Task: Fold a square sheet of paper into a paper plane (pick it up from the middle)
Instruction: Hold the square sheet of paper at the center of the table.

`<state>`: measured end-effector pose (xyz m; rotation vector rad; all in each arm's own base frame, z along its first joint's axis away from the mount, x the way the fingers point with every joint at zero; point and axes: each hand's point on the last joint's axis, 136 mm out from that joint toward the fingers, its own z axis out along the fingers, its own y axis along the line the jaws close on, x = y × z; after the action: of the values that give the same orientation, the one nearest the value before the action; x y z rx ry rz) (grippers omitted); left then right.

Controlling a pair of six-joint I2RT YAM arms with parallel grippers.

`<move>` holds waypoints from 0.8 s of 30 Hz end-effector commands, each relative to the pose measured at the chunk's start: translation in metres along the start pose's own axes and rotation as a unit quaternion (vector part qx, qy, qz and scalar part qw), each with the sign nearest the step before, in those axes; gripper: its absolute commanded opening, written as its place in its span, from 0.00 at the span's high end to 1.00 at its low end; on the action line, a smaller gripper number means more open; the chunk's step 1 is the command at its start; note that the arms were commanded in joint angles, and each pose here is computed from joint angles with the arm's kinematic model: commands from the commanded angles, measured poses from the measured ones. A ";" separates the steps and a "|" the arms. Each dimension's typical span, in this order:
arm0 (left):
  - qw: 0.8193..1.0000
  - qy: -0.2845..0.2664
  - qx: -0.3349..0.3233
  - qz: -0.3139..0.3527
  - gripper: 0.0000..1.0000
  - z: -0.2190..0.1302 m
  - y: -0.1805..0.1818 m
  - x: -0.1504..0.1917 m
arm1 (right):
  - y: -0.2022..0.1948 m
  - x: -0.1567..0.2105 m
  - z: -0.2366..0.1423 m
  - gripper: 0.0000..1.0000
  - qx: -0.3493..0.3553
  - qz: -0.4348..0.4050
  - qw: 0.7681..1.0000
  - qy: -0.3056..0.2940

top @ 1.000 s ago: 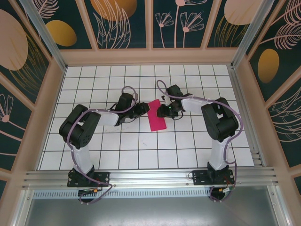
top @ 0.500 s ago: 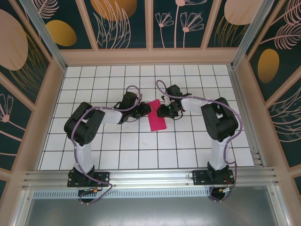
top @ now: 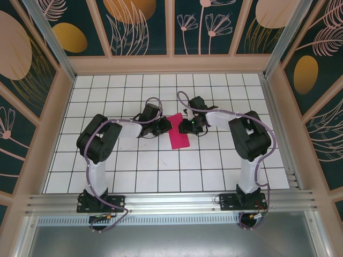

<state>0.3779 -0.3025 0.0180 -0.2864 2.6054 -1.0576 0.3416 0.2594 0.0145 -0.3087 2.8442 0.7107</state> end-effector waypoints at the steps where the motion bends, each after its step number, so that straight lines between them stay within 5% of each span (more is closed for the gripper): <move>1: 0.998 0.014 -0.058 0.000 0.88 0.006 0.022 0.007 | -0.040 0.036 0.045 0.60 0.069 -0.005 0.996 0.051; 11: 0.992 0.024 -0.120 0.001 0.88 0.007 0.052 0.015 | -0.023 0.020 0.034 0.59 0.047 0.002 0.999 0.021; 18: 0.988 0.030 -0.151 0.008 0.88 0.008 0.069 0.022 | -0.005 -0.019 -0.010 0.47 0.021 0.028 0.997 -0.062; 24: 0.987 0.035 -0.154 0.012 0.89 0.013 0.072 0.027 | 0.002 -0.037 -0.049 0.46 0.001 0.033 0.993 -0.116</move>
<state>0.3791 -0.3006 0.0128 -0.2417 2.6496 -0.9261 0.3525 0.2522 0.0362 -0.1802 2.7590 0.7082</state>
